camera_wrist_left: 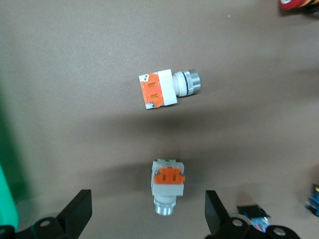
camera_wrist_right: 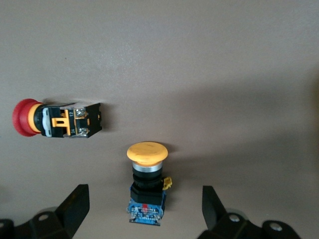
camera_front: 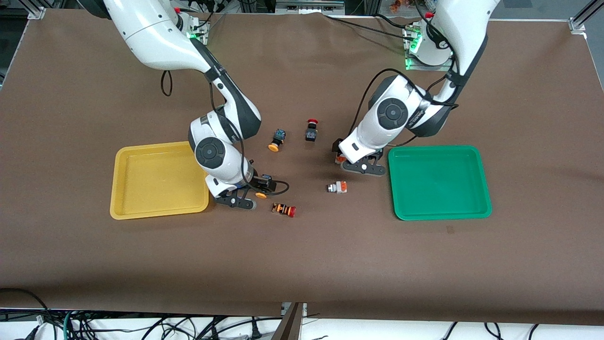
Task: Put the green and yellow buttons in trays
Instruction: 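Grasp the yellow button with the right gripper while the left gripper grasps the white button, then carry the yellow button to the yellow tray while the left gripper carries its button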
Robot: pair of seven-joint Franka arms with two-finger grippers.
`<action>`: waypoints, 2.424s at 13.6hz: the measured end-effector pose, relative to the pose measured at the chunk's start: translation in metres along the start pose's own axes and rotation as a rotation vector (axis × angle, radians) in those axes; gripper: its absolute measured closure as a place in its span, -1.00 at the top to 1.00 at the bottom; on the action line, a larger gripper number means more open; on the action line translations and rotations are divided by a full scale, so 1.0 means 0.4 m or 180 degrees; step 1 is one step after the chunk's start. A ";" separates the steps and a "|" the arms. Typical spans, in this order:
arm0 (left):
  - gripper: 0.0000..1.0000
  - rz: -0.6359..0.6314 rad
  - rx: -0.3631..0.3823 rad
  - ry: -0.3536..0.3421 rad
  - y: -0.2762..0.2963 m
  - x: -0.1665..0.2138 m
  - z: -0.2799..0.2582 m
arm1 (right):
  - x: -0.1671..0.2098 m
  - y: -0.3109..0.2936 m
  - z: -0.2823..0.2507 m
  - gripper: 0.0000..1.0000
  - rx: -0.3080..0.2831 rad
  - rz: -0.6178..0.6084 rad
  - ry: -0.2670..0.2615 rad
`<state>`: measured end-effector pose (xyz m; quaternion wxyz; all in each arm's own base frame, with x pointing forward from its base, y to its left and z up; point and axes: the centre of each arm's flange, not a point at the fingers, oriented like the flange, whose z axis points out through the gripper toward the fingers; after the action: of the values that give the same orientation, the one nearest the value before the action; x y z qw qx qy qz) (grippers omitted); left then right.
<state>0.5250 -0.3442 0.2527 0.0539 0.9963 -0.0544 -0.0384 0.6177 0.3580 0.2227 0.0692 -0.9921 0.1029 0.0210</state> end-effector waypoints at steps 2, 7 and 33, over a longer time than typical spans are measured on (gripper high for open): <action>1.00 -0.0035 0.0111 0.0064 0.022 -0.009 0.050 | -0.012 -0.007 0.031 1.00 -0.0022 -0.0023 -0.0031; 1.00 -0.0033 0.0147 0.0045 0.049 -0.026 0.120 | -0.037 -0.014 0.106 0.81 -0.0064 -0.0059 -0.0090; -0.17 -0.0424 0.0721 -0.0024 0.032 -0.022 0.024 | 0.203 0.862 -0.165 -0.12 -0.0826 -0.0958 -0.0889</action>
<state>0.5142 -0.3569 0.2454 -0.0617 0.9973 0.0077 -0.0392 0.6274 -0.0017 0.2378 -0.0430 -0.9843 -0.0602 0.1604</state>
